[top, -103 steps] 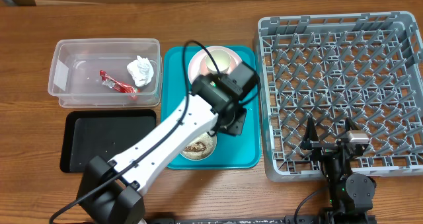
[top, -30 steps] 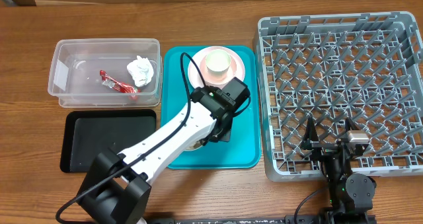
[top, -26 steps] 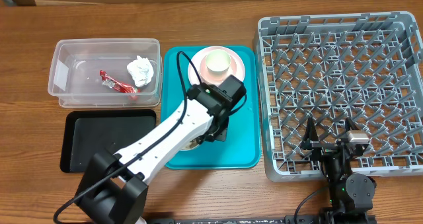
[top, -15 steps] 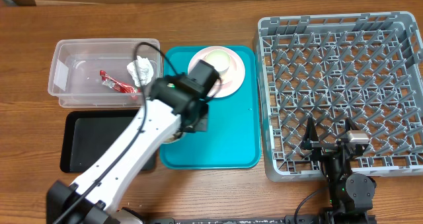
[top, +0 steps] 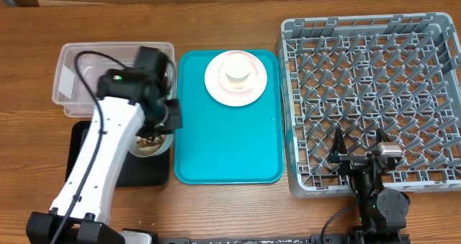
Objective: Sort waste into correct bins and load items into the dishwasher
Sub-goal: 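Carry the rice bowl with the left gripper over the black tray, then tilt the bowl with the left gripper to dump rice onto the black tray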
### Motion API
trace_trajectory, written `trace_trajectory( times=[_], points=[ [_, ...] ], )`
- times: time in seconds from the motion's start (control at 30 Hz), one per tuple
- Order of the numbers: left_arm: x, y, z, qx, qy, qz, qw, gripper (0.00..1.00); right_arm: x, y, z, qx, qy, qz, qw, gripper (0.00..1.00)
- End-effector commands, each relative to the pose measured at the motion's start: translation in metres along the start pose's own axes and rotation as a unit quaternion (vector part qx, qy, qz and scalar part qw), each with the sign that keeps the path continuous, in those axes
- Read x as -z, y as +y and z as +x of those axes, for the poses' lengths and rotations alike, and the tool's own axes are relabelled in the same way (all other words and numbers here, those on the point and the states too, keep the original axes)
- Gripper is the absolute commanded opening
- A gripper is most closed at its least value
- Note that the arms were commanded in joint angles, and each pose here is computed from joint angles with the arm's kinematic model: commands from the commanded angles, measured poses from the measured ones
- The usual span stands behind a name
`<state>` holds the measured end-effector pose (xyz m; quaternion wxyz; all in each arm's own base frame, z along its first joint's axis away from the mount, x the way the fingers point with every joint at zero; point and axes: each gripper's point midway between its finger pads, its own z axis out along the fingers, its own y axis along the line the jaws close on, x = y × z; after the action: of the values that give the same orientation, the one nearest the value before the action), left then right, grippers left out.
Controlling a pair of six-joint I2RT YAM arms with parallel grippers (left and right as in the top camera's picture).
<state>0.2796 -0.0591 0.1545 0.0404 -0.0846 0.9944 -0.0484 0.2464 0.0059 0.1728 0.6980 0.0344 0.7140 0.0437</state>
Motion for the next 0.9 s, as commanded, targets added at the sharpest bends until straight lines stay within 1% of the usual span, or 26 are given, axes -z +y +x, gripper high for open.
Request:
trace_trajectory(
  times=[0.0, 0.3, 0.4, 0.5, 0.67, 0.8, 0.87],
  points=[
    [0.007, 0.009, -0.001, 0.01, -0.001, 0.039, 0.999, 0.04, 0.0, -0.002, 0.002, -0.002, -0.002, 0.004, 1.0, 1.0],
    [-0.005, 0.052, -0.009, 0.094, 0.001, 0.07, 0.993, 0.04, 0.0, -0.002, 0.001, -0.002, -0.003, 0.004, 1.0, 1.0],
    [-0.011, 0.06, -0.014, 0.127, -0.006, 0.108, 0.986, 0.04, 0.0, -0.002, 0.002, -0.002, -0.002, 0.004, 1.0, 1.0],
    [-0.018, 0.064, -0.019, 0.143, -0.017, 0.16, 0.976, 0.04, 0.0, -0.002, 0.002, -0.002, -0.002, 0.004, 1.0, 1.0],
    [-0.019, 0.081, -0.023, 0.167, -0.04, 0.226, 0.959, 0.04, 0.0, -0.002, 0.001, -0.002, -0.003, 0.004, 1.0, 1.0],
    [-0.003, 0.09, -0.029, 0.18, -0.073, 0.299, 0.934, 0.04, 0.0, -0.002, 0.001, -0.002, -0.003, 0.004, 1.0, 1.0],
    [0.005, 0.097, -0.032, 0.192, -0.091, 0.323, 0.922, 0.04, 0.0, -0.002, 0.002, -0.002, -0.002, 0.004, 1.0, 1.0]
  ],
)
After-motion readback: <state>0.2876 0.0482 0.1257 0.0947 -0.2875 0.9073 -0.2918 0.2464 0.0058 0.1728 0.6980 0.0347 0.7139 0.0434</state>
